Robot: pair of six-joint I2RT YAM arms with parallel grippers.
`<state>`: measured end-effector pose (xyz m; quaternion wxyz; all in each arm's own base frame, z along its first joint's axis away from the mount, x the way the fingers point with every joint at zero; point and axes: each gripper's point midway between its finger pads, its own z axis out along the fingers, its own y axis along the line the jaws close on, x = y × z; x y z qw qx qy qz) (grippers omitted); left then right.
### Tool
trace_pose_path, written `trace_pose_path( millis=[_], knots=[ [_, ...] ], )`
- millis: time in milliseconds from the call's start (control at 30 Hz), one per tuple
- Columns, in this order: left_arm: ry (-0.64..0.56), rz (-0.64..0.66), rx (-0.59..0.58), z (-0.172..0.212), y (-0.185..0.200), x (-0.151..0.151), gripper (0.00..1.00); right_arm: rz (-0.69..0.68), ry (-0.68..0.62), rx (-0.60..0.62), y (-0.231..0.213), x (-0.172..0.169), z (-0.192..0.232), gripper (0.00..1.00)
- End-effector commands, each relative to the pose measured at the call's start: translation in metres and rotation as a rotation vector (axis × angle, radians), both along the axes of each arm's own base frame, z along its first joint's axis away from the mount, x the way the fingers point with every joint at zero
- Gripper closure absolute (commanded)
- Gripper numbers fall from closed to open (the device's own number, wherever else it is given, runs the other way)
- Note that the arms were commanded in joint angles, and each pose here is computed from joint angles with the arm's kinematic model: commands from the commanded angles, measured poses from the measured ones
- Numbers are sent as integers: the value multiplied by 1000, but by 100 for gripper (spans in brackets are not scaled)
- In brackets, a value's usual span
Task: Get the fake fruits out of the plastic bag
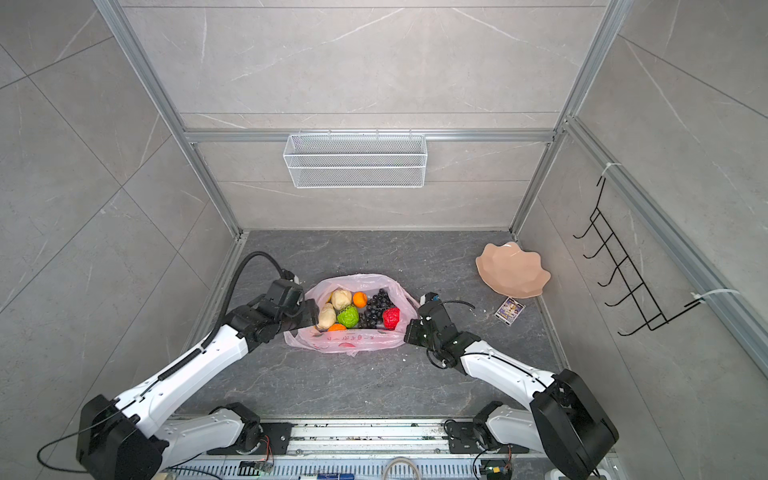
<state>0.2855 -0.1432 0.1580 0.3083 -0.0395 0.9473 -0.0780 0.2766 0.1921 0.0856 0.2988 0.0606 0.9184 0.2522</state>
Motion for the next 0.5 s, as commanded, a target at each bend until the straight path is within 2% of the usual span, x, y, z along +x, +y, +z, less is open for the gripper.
trace_pose_path(
  millis=[0,167,267,367,467],
  knots=[
    [53,-56,268,-14,10,10,26,-1,-25,-30,-3,3,12,98],
    [92,-73,428,-32,1,49,22,-2,-32,-40,-3,5,17,98],
    [122,-12,533,-43,13,69,26,-5,-37,-48,-4,6,18,98],
    [147,24,527,-52,20,86,47,-10,-38,-60,-6,7,17,98],
    [138,48,462,-50,25,97,69,-11,-30,-79,-6,9,13,98]
  ],
)
